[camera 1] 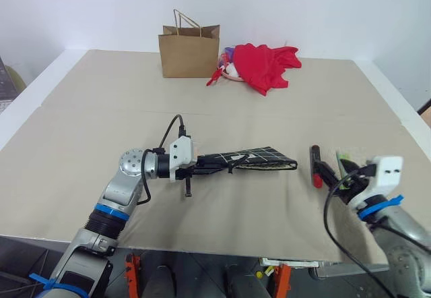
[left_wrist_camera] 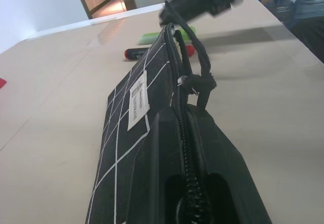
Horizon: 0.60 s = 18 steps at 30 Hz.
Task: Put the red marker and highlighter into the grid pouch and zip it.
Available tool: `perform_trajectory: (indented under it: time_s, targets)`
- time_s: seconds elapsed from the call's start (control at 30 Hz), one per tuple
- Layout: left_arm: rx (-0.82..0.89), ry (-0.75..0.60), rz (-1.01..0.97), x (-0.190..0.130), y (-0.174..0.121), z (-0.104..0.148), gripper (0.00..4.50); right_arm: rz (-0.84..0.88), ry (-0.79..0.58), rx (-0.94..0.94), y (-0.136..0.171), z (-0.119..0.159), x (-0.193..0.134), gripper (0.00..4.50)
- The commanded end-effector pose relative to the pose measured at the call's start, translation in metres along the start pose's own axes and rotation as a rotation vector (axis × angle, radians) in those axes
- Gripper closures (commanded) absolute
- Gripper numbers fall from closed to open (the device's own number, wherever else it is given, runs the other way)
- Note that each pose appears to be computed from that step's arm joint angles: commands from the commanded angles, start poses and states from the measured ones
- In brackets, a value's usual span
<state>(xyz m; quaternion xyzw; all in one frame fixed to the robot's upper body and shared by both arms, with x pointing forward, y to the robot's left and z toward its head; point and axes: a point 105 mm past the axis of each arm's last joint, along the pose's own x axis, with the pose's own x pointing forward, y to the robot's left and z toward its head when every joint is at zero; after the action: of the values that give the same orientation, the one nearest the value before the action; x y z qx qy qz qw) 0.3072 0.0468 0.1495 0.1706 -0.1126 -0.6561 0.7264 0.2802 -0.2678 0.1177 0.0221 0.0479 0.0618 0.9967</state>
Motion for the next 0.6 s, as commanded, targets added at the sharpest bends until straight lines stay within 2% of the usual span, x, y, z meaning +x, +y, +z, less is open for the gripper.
perform_trajectory:
  time_s: [0.03, 0.27, 0.4, 0.53, 0.57, 0.6]
  targets:
    - [0.049, -0.029, 0.014, -0.003, 0.005, 0.013, 4.5, -0.016, -0.033, -0.024, 0.003, 0.0, 0.002, 0.63]
    - [0.05, -0.028, 0.016, -0.002, 0.004, 0.013, 4.5, -0.088, 0.071, -0.03, -0.001, -0.03, 0.007, 0.63]
    - [0.051, -0.031, 0.017, -0.001, 0.004, 0.013, 4.5, -0.141, 0.104, -0.029, -0.007, -0.039, 0.009, 1.74]
    - [0.051, -0.036, 0.018, 0.0, 0.004, 0.014, 4.5, -0.172, 0.142, -0.085, -0.011, -0.043, 0.013, 3.64]
    - [0.051, -0.036, 0.017, 0.0, 0.004, 0.014, 4.5, -0.172, 0.143, -0.096, -0.011, -0.042, 0.015, 3.93]
    - [0.049, -0.036, 0.015, 0.0, 0.003, 0.014, 4.5, -0.151, 0.127, -0.136, -0.008, -0.035, 0.017, 3.93]
